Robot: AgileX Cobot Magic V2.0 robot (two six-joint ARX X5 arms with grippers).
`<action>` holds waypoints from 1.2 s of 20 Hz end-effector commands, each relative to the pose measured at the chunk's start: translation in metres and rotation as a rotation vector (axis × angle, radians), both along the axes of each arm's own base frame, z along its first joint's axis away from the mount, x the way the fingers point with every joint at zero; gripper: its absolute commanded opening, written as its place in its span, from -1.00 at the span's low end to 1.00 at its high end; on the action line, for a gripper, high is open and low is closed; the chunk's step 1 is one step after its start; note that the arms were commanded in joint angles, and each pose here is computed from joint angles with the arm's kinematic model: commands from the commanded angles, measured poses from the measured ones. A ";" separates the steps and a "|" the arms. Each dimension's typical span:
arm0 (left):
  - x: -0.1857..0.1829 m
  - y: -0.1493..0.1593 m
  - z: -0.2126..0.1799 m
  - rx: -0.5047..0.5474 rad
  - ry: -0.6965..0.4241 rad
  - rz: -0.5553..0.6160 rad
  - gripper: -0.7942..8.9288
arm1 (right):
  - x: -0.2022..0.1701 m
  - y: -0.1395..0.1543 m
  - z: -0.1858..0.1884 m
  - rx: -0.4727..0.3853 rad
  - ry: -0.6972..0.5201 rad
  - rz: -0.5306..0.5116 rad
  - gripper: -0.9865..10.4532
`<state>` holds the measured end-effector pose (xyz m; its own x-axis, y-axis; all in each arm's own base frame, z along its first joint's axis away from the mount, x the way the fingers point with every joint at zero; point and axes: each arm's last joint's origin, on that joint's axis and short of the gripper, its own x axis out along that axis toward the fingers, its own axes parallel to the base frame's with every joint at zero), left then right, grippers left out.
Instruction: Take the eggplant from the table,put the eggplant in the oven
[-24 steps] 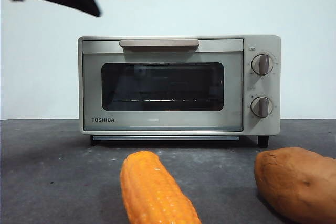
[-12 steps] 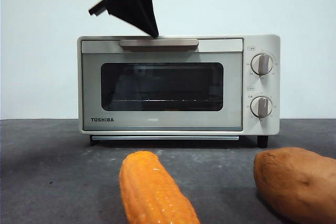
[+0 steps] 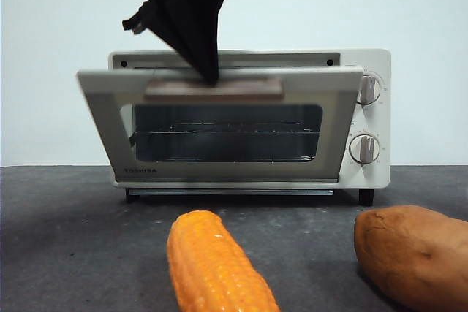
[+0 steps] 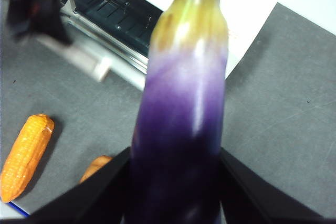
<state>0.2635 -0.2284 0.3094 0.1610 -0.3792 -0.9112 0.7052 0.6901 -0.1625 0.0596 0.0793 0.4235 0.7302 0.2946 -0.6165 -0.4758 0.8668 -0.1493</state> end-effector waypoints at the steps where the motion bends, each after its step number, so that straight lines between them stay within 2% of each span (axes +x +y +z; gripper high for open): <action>1: -0.010 -0.011 -0.004 0.046 0.034 -0.062 -0.82 | -0.003 -0.003 -0.002 -0.049 0.032 -0.004 -0.49; 3: -0.021 -0.017 -0.005 0.069 0.048 -0.112 -0.82 | -0.003 -0.003 -0.002 -0.050 0.034 -0.002 -0.49; 5: -0.023 -0.021 -0.005 0.095 0.009 -0.113 -0.82 | -0.001 0.000 -0.003 -0.055 0.042 0.003 -0.49; 9: -0.018 -0.018 -0.002 0.139 -0.078 -0.039 -0.82 | 0.004 0.011 -0.007 -0.095 0.059 0.011 -0.49; 13: -0.011 0.000 0.004 0.097 -0.144 0.043 -0.82 | 0.014 0.031 -0.010 -0.139 0.062 0.082 -0.49; 18: -0.021 0.045 0.001 -0.002 -0.233 0.181 -0.82 | 0.034 0.074 -0.015 -0.181 0.020 0.293 -0.50; 24: -0.053 0.122 -0.015 -0.147 -0.376 0.436 -0.82 | 0.076 0.141 -0.050 -0.343 -0.005 0.388 -0.50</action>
<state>0.2099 -0.1058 0.2927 0.6244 -0.3174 -0.7137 0.4028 0.9137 -0.0540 0.1360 0.2144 0.3738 0.6103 0.3198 -0.7248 -0.7358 0.5678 -0.3690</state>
